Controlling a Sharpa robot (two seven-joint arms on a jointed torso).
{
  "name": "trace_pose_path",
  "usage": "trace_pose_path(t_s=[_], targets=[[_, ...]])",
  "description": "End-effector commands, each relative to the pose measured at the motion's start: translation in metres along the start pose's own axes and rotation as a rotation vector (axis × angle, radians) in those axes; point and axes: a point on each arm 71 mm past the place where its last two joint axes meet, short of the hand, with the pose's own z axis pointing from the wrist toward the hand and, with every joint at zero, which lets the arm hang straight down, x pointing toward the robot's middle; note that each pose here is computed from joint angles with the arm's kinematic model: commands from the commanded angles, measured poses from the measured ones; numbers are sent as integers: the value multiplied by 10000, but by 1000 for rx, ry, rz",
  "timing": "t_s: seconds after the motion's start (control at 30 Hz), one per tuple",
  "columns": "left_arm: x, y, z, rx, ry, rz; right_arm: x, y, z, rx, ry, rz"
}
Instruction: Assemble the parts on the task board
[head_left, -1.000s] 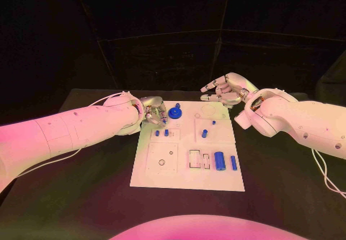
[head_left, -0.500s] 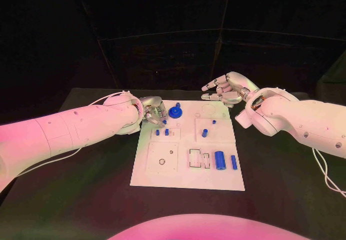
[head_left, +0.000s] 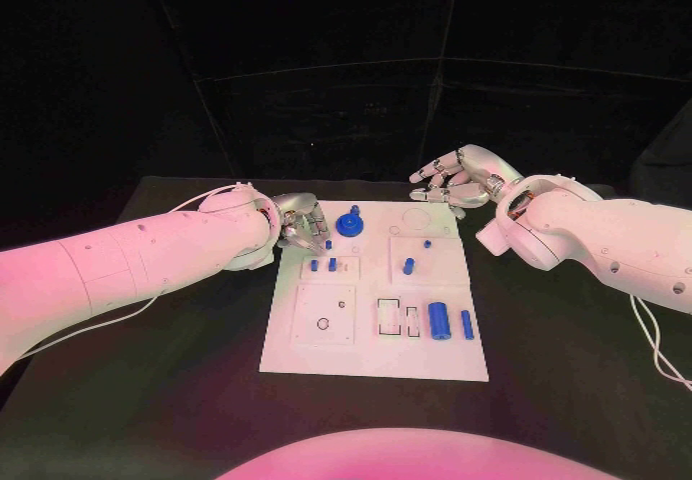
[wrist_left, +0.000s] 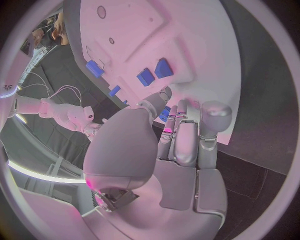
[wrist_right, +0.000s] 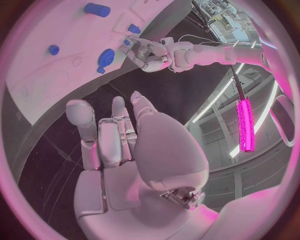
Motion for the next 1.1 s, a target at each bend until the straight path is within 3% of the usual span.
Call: trace_pose_path(t_s=[0.03,0.13,0.27,0.43,0.6,0.83,1.1], targets=[[-67,77,-62,11,-40,-97,-14,-73,-13,46,51,-167],[-140,166,-126,36,-87,-230,-12,-117,-29,62,80,-312],[-233,243,-200,101,-155,-505,49,-171,-54,89,103,-502],[-297,247,-273,183,-228,-774,155,-214,-78,99,110,-629],[-320,224,-349,256,-263,-968,304,-256,-94,92,146,-707],[-326,210,-420,301,-286,-1040,425,-276,-110,82,188,-733],[-353,247,-471,317,-332,-1090,490,-253,-115,60,205,-733]])
